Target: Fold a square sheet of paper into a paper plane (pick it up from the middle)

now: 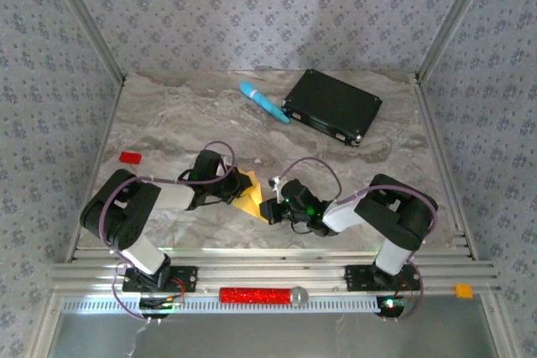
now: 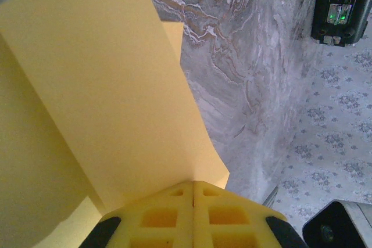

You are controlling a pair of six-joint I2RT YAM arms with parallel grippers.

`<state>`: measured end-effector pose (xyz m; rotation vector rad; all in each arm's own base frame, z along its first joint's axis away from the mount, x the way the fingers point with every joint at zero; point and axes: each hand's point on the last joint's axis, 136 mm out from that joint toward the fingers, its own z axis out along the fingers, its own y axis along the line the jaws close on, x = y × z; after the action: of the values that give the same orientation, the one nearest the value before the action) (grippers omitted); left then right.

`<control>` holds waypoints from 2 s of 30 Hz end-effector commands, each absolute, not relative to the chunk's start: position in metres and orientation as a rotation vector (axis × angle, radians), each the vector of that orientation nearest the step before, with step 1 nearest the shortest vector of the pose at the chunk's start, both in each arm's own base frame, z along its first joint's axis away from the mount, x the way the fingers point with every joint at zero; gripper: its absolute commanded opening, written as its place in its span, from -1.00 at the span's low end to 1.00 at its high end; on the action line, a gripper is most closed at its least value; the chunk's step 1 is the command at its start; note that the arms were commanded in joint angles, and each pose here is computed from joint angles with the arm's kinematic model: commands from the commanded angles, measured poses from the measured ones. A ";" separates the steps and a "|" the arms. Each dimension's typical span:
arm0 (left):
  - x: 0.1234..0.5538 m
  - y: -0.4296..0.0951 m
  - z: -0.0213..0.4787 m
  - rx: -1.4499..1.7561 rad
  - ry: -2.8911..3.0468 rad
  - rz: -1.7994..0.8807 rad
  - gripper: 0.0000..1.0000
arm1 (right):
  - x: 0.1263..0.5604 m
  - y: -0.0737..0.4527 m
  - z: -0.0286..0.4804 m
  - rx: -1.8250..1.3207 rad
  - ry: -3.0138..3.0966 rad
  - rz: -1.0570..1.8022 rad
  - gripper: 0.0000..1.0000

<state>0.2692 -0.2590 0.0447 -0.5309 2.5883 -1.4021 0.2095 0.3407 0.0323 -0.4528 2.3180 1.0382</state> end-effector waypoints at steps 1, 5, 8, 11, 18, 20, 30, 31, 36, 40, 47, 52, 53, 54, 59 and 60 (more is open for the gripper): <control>0.270 -0.260 0.051 -0.494 2.575 -1.390 -0.86 | 0.204 0.343 0.032 -0.464 2.314 1.069 -0.86; 0.270 -0.259 0.053 -0.495 2.570 -1.389 -0.86 | 0.203 0.344 0.030 -0.465 2.323 1.074 -0.97; 0.273 -0.257 0.060 -0.497 2.550 -1.401 -0.75 | 0.202 0.342 0.024 -0.444 2.358 1.079 -1.00; 0.276 -0.249 0.070 -0.508 2.514 -1.403 -0.67 | 0.200 0.341 0.021 -0.415 2.396 1.112 -1.00; 0.265 -0.233 0.084 -0.499 2.490 -1.362 -0.60 | 0.197 0.346 0.013 -0.355 2.523 1.211 -1.00; 0.259 -0.227 0.083 -0.519 2.485 -1.345 -0.60 | 0.199 0.344 0.011 -0.317 2.546 1.228 -1.00; 0.249 -0.225 0.083 -0.492 2.477 -1.377 -0.69 | 0.199 0.343 0.000 -0.240 2.595 1.281 -1.00; 0.250 -0.228 0.083 -0.482 2.481 -1.388 -0.72 | 0.199 0.342 0.000 -0.226 2.590 1.281 -1.00; 0.258 -0.241 0.080 -0.442 2.501 -1.429 -0.75 | 0.200 0.336 -0.003 -0.186 2.559 1.267 -1.00; 0.265 -0.251 0.080 -0.418 2.503 -1.449 -0.78 | 0.198 0.338 -0.005 -0.191 2.556 1.269 -1.00; 0.271 -0.260 0.065 -0.427 2.527 -1.464 -0.83 | 0.195 0.338 -0.012 -0.162 2.560 1.269 -1.00; 0.271 -0.260 0.057 -0.458 2.518 -1.469 -0.83 | 0.195 0.335 -0.014 -0.135 2.557 1.264 -1.00; 0.272 -0.260 0.057 -0.460 2.516 -1.467 -0.83 | 0.195 0.335 -0.014 -0.131 2.557 1.264 -1.00; 0.272 -0.260 0.057 -0.457 2.513 -1.467 -0.83 | 0.194 0.335 -0.015 -0.130 2.558 1.264 -1.00; 0.269 -0.256 0.049 -0.471 2.553 -1.421 -0.83 | 0.193 0.336 -0.017 -0.126 2.574 1.270 -1.00; 0.268 -0.256 0.046 -0.475 2.562 -1.411 -0.84 | 0.193 0.336 -0.017 -0.121 2.579 1.273 -1.00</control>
<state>0.2697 -0.2544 0.0496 -0.4896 2.5473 -1.4275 0.2131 0.3511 0.0299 -0.1640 2.3828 1.3930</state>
